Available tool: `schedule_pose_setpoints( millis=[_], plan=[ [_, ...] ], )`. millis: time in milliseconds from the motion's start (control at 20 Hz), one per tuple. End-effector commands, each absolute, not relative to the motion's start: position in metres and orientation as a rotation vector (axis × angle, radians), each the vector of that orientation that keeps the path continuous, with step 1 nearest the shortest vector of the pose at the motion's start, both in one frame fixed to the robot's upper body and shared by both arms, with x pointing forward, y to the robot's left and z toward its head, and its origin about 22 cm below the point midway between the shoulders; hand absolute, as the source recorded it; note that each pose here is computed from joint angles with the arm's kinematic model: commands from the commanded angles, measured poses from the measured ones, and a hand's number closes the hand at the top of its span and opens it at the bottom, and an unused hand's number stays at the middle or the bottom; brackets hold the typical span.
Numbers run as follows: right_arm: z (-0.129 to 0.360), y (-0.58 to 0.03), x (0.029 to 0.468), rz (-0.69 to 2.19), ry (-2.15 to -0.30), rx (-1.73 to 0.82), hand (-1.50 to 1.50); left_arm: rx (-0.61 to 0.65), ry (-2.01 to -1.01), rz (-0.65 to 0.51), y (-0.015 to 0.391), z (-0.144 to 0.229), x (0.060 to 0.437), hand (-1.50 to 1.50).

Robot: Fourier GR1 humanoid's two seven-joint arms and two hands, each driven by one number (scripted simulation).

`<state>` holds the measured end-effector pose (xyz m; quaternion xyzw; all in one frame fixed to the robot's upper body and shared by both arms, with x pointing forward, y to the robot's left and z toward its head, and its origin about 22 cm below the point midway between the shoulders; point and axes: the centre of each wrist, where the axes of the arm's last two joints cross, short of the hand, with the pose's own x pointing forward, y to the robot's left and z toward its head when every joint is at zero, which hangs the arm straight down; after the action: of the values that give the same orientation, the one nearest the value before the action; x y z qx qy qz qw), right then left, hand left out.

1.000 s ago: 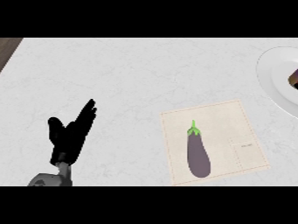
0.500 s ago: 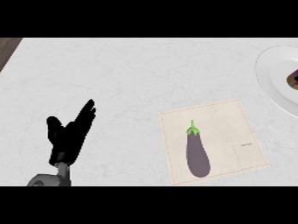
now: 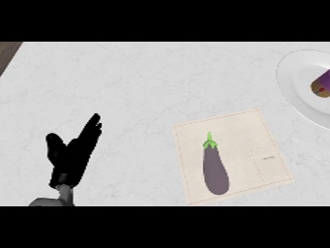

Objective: Pick the can from the placemat and place it in the plate

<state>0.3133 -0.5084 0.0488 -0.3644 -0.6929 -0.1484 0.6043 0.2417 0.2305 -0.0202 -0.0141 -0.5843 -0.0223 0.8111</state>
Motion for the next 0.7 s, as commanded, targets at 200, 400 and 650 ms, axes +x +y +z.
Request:
schedule_pose_setpoints(
  millis=[200, 400, 650],
  plan=[
    [0.033, -0.541, 0.264, -0.241, -1.647, -0.629, -1.5, -0.016, -1.197, -0.023, 0.257, -0.029, 0.231, 0.0],
    [0.013, -0.548, 0.237, -0.174, -1.627, -0.622, -1.5, -0.02, -1.218, -0.022, 0.222, -0.03, 0.242, 0.0],
    [0.013, -0.564, 0.21, -0.082, -1.566, -0.675, -1.5, -0.012, -1.193, -0.025, 0.236, -0.031, 0.224, 0.0]
  ],
)
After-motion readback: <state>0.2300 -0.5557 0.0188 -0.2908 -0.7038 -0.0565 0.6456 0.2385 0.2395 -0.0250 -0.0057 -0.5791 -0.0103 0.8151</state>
